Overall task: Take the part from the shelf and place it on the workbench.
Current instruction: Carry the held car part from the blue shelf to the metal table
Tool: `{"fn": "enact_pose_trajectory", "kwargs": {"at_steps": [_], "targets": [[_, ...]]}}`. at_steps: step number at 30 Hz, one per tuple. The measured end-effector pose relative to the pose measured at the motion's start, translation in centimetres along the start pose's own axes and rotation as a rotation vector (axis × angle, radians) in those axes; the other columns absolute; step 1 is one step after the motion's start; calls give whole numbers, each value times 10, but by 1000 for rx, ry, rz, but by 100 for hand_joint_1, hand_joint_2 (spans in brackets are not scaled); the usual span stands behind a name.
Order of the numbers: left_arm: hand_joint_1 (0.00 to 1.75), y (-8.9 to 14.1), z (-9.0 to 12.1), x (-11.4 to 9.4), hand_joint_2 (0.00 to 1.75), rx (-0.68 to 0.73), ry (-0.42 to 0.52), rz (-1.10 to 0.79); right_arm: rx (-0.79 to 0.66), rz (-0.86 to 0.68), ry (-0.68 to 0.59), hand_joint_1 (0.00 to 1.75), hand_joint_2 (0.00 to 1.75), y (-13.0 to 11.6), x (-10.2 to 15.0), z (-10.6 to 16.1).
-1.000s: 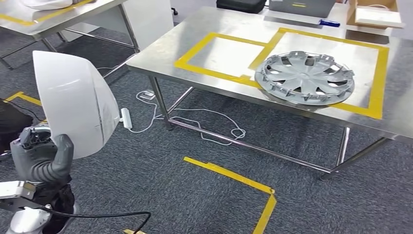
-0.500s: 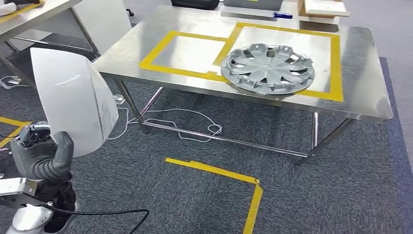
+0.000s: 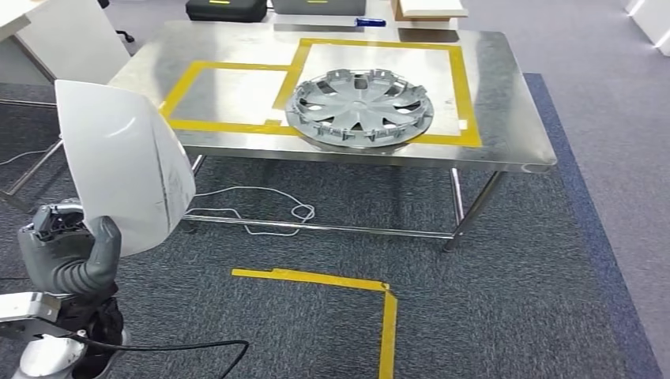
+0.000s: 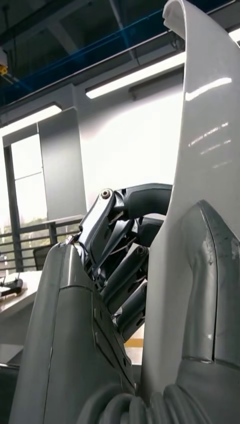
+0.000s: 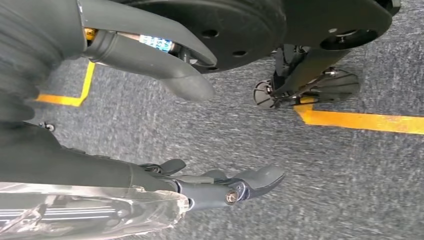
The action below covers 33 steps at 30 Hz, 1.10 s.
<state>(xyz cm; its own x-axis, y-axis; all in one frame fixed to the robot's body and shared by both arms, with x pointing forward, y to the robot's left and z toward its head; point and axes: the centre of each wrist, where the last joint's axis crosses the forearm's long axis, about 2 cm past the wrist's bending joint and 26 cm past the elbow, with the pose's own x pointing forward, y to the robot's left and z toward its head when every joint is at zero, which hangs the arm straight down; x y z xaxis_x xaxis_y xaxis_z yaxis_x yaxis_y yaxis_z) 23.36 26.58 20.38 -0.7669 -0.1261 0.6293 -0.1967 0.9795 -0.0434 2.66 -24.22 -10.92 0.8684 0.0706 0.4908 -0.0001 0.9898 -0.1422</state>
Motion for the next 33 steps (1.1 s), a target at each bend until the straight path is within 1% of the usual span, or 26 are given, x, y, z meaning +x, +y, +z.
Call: {"fn": "enact_pose_trajectory", "kwargs": {"at_steps": [4, 15, 33], "targets": [[175, -1, -2, 0, 175, -4, -12, -5, 5, 6, 12, 0, 175, 0, -4, 2], [175, -1, -2, 0, 175, -14, -20, -10, 22, 57, 32, 0, 175, -1, 0, 0], [175, 0, -2, 0, 175, -9, -19, -11, 25, 72, 67, 0, 175, 3, -1, 1]]}}
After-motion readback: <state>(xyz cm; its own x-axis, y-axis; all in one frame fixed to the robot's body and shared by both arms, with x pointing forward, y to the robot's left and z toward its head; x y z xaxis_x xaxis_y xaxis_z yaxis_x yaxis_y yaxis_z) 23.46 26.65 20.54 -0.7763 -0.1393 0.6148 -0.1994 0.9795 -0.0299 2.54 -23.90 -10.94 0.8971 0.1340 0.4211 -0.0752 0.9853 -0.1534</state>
